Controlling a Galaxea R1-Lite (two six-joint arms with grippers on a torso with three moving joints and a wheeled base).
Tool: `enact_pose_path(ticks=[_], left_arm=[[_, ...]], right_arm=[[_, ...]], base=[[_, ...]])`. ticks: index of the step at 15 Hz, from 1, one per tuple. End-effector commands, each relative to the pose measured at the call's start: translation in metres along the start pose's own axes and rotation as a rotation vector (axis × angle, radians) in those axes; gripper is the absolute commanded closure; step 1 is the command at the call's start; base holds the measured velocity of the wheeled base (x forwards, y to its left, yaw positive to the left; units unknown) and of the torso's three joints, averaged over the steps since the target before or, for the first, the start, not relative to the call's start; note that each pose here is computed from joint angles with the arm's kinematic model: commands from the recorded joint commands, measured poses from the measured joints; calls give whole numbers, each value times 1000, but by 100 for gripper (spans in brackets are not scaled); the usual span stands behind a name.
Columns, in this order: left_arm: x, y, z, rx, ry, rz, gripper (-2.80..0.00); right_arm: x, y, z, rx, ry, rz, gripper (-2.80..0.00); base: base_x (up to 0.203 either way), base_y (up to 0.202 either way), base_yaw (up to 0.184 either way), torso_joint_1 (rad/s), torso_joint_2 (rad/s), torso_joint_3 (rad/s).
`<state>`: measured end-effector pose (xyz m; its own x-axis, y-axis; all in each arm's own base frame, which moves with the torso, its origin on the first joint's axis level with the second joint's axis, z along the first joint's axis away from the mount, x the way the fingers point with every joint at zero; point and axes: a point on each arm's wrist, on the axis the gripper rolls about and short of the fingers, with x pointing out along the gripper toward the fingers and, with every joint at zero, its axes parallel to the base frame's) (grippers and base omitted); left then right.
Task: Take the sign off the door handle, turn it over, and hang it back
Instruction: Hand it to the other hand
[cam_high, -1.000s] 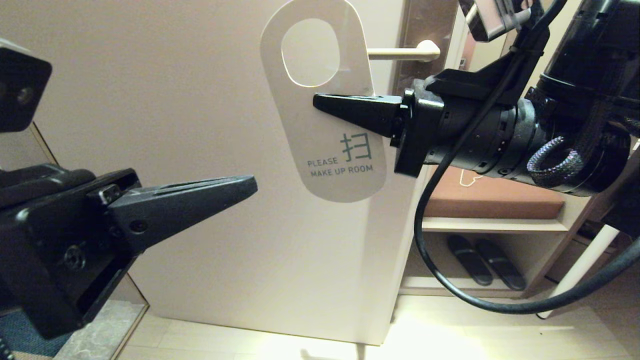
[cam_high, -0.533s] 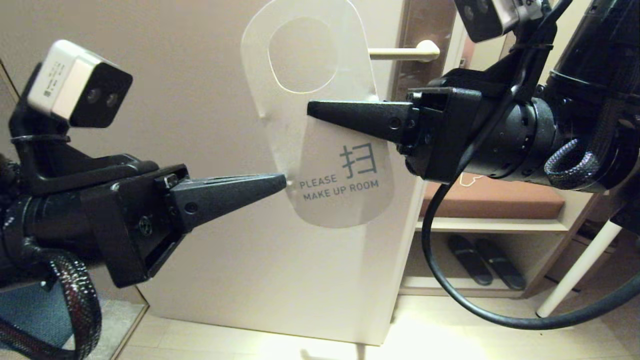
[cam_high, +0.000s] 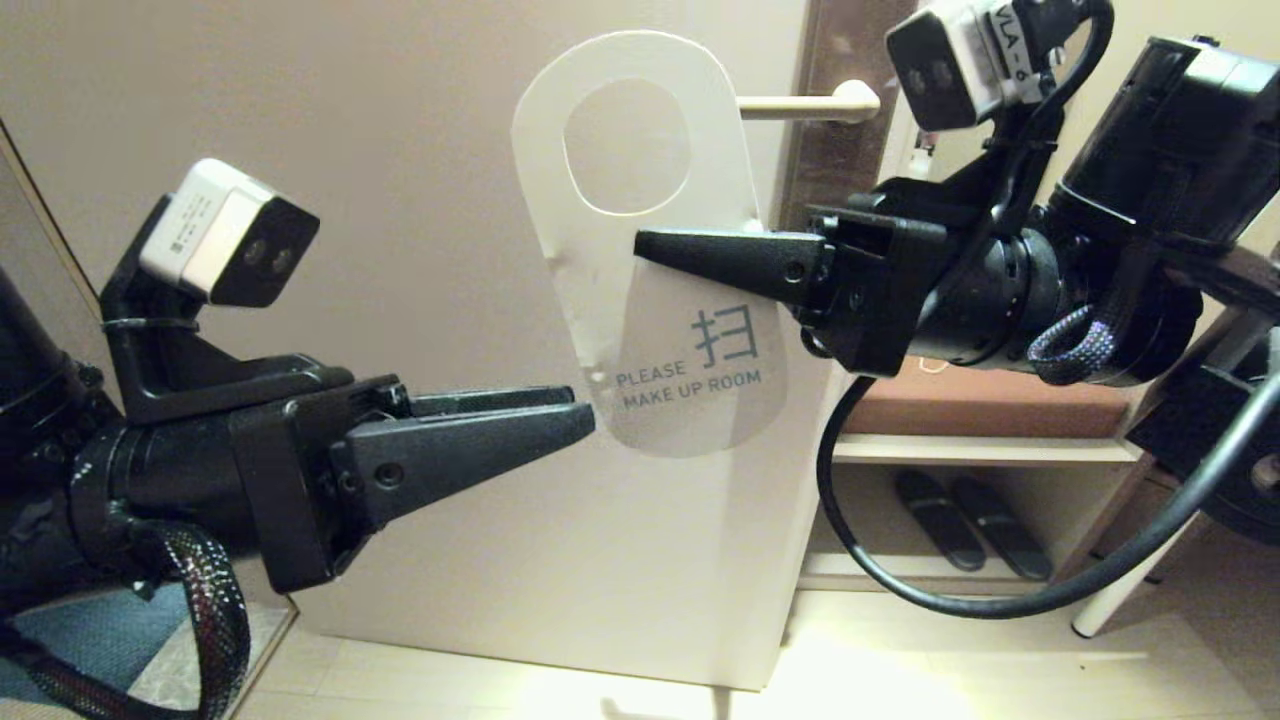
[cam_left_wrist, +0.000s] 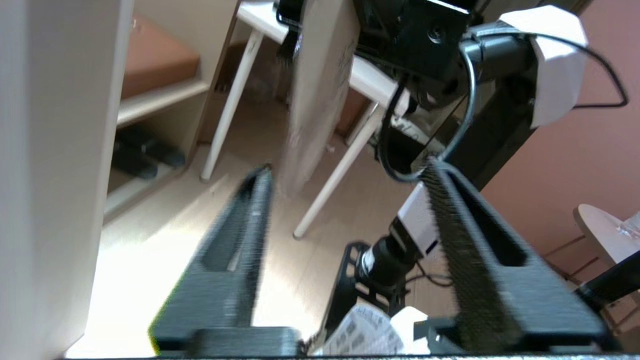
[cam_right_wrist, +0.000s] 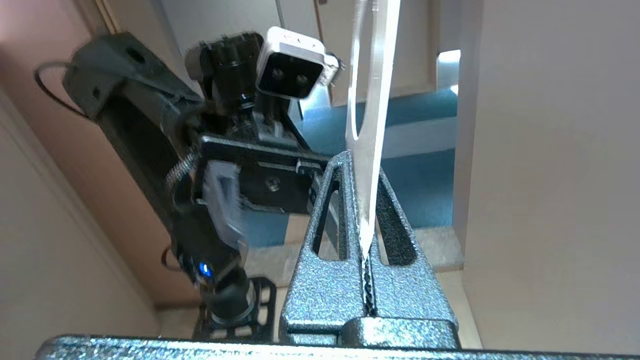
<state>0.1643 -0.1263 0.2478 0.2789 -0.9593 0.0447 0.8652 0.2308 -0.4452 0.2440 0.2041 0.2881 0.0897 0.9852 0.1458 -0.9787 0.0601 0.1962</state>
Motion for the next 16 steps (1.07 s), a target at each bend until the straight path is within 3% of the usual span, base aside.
enact_pose_path(ticks=[1,5,11,16], left_arm=[[-2,2,-5,-13,11,4,-280],[4,6,-5,-18,18,7,-280],[32,23,7,23,-35,-37,-280],[49,22,11,-9,-48,-87,-280]], right_arm=[[-14,-12,-6,5,9,-26,0],[-31,-20,-3,-16,5,-30,0],[-29,-20,1,19,-5,-26,0],[-23,-26,8,11,-20,-19,0]], base=[[0,0,0,0,0,0],[0,0,0,0,0,0],[0,0,0,0,0,0],[0,0,0,0,0,0]])
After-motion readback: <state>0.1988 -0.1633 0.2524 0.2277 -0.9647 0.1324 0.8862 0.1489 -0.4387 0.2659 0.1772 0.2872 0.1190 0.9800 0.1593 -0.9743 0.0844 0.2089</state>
